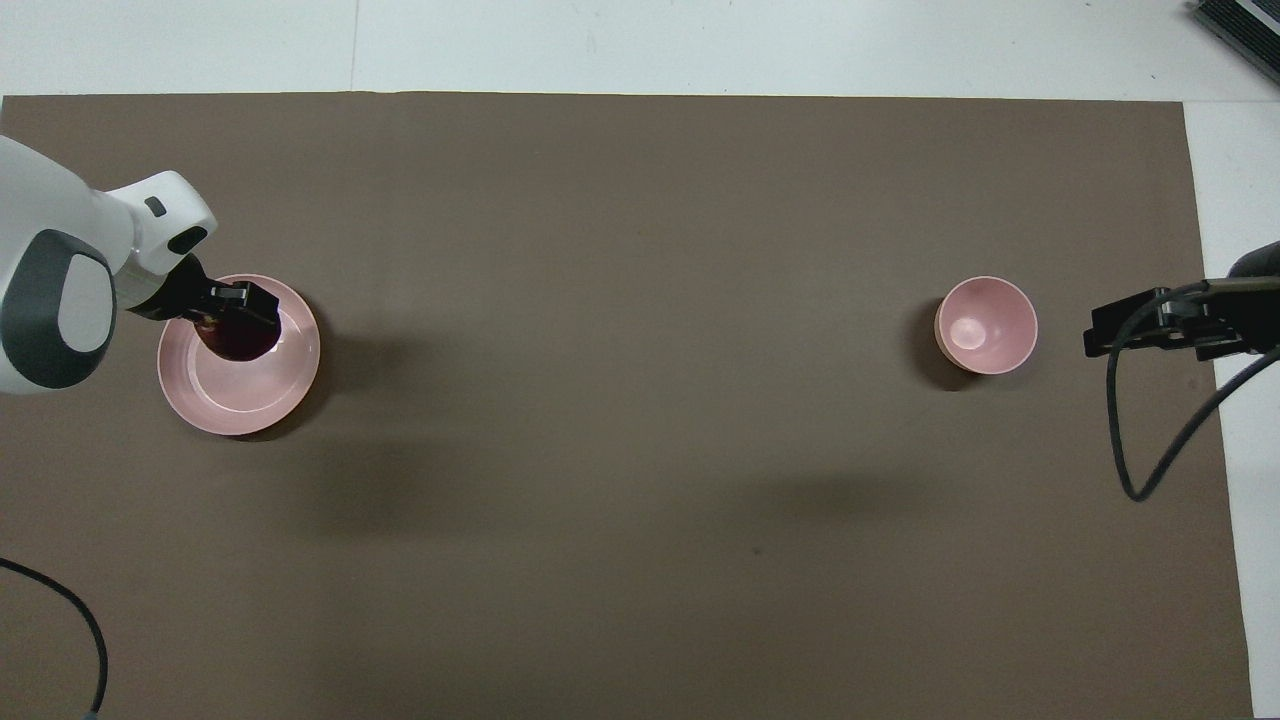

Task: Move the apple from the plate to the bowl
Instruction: 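Close the left gripper on the apple and lift it off the plate, then carry the apple with the left gripper while the right gripper approaches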

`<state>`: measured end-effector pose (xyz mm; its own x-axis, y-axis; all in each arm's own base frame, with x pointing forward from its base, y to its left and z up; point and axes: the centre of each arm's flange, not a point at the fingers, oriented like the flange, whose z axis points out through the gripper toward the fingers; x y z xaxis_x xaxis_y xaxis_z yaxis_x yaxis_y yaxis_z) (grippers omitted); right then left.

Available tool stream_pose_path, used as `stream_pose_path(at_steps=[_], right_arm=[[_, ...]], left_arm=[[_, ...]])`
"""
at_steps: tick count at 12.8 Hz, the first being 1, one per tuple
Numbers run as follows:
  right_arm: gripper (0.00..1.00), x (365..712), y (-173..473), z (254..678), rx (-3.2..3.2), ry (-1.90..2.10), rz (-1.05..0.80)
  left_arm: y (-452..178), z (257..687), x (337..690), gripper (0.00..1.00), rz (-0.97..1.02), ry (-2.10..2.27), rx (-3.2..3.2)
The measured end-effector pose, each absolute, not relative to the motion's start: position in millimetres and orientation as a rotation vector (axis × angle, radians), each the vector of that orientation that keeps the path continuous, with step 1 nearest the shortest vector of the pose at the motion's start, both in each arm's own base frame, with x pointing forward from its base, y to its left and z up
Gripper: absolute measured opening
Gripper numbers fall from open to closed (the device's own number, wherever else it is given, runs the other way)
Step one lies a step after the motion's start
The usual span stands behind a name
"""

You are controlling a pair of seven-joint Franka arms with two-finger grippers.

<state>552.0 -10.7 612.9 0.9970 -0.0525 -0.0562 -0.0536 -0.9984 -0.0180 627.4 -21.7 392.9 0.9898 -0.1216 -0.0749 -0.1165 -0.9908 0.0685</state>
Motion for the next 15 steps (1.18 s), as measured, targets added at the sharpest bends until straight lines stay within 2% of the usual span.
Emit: stream_pose_path(at_steps=[4,8,11,15], right_arm=[[1.0,546,-12,609,-3.116,0.085,0.167],[1.0,545,-12,609,-3.116,0.085,0.178],[1.0,545,-5,609,-3.082,0.055,0.178],[1.0,538,13,598,-2.902,0.031,0.158]], left_arm=[[-103,390,617,0.79,-0.215,0.073,2.994],[-132,397,608,0.79,-0.371,0.291,2.745],[-169,400,596,0.79,-0.465,0.27,2.658],[-215,407,585,0.79,-0.489,0.202,2.621]])
